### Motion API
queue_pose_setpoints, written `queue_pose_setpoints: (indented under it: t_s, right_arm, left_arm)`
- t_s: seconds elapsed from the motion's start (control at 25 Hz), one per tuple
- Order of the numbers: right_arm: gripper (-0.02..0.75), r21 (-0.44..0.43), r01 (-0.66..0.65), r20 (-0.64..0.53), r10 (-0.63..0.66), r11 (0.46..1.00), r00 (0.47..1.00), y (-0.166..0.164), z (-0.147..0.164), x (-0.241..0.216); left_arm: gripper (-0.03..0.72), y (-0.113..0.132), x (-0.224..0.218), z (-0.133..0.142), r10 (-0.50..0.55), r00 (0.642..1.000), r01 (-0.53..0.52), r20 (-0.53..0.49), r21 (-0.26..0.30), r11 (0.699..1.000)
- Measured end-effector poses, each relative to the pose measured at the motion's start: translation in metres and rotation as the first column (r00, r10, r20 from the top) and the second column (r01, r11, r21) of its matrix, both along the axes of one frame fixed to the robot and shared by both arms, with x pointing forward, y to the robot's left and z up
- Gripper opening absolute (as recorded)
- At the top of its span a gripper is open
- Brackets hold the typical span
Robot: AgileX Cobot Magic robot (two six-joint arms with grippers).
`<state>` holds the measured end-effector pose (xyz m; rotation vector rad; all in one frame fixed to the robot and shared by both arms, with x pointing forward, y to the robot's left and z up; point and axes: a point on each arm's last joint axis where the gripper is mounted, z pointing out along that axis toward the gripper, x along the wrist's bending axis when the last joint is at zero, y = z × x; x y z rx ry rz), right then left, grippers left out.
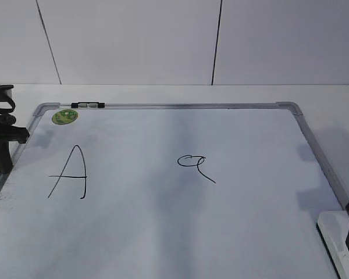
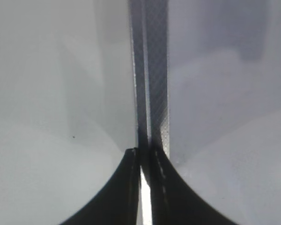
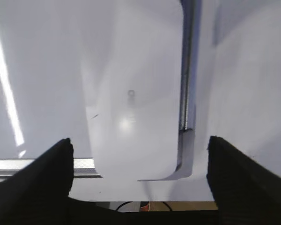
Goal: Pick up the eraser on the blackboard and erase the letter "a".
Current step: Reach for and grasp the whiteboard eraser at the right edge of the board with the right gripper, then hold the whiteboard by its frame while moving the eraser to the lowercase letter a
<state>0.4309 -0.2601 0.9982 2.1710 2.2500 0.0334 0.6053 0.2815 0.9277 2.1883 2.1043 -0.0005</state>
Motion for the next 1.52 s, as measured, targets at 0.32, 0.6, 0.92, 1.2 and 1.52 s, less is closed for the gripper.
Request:
queue_pose_setpoints:
  t_s: [0.32,0.6,0.92,1.2,1.52]
  right_arm:
    - [0.685,0.006,0.021,-0.020,-0.021,1.000,1.000,0.003,-0.011,0.009]
    - [0.685,-0.010,0.017,-0.046,-0.017,1.000,0.999,0.004,-0.022,0.016]
    - [0.685,-0.029,-0.036,-0.076,0.034,0.999,0.997,0.015,-0.034,0.020]
    - [0.685,-0.055,-0.037,-0.063,0.033,0.998,0.997,0.014,-0.038,0.024]
    - [0.674,-0.059,-0.015,-0.079,0.010,0.998,0.997,0.015,-0.047,0.029]
  left_arm:
    - [0.017,0.000,0.000,0.000,0.000,1.000,0.000,0.004,0.000,1.000]
    - [0.017,0.000,0.001,0.000,0.002,1.000,-0.002,0.009,-0.001,1.000]
    - [0.017,0.000,0.001,0.000,0.003,1.000,-0.003,0.014,-0.003,1.000]
    - [0.017,0.000,0.001,0.000,0.003,1.000,-0.003,0.014,-0.003,1.000]
    - [0.017,0.000,0.001,0.000,0.003,1.000,-0.003,0.016,-0.002,1.000]
